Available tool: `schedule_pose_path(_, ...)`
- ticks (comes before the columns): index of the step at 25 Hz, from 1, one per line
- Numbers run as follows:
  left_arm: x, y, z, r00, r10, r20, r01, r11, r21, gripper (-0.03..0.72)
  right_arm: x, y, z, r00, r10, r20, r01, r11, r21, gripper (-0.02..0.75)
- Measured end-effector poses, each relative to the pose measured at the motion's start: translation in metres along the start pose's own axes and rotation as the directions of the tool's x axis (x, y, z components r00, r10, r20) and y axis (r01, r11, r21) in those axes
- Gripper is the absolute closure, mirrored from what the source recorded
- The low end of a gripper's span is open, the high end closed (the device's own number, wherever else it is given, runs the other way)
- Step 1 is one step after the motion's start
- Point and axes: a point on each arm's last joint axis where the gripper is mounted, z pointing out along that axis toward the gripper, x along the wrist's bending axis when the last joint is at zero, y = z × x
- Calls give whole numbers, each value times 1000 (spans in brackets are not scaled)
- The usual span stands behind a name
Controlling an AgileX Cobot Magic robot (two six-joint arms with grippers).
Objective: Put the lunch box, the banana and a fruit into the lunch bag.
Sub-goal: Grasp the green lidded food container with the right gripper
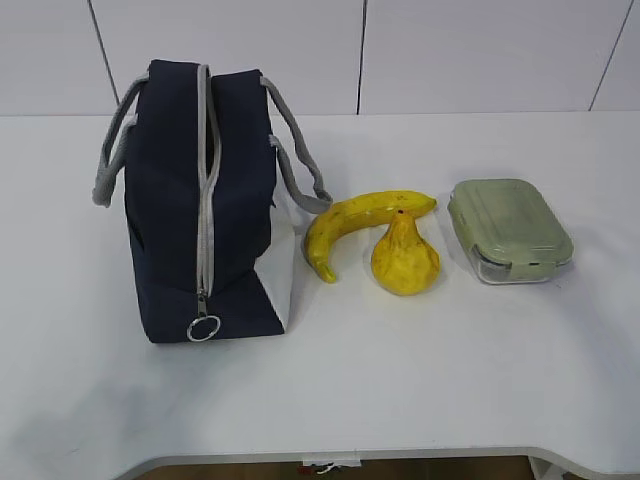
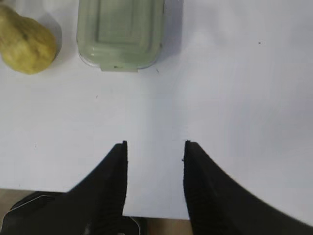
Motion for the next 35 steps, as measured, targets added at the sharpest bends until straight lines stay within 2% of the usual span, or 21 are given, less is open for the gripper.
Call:
schedule_pose_path(5, 0, 0, 0, 1000, 0, 0, 0, 1000, 0, 450, -18, 27, 10, 997, 70, 23, -70, 998, 2, 449)
schedule_pose_path(7, 0, 0, 0, 1000, 0, 0, 0, 1000, 0, 449, -27, 35, 15, 995, 102, 4, -102, 995, 6, 463)
schedule_pose_path(11, 0, 0, 0, 1000, 0, 0, 0, 1000, 0, 449, -41, 46, 31, 980, 150, -133, -145, 988, 45, 478)
schedule_pose_path(15, 0, 0, 0, 1000, 0, 0, 0, 1000, 0, 449, -56, 53, 55, 938, 203, -282, -182, 978, 99, 480)
schedule_pose_path(20, 0, 0, 0, 1000, 0, 0, 0, 1000, 0, 449, -90, 57, 89, 850, 307, -428, -256, 951, 175, 480)
schedule_pose_path(23, 0, 0, 0, 1000, 0, 0, 0, 1000, 0, 449, -111, 65, 107, 784, 353, -511, -325, 934, 146, 480)
schedule_pose_path(27, 0, 0, 0, 1000, 0, 0, 0, 1000, 0, 449, -120, 67, 128, 747, 377, -547, -351, 923, 156, 480)
schedule_pose_path(35, 0, 0, 0, 1000, 0, 0, 0, 1000, 0, 449, -122, 65, 132, 755, 373, -539, -340, 926, 164, 480)
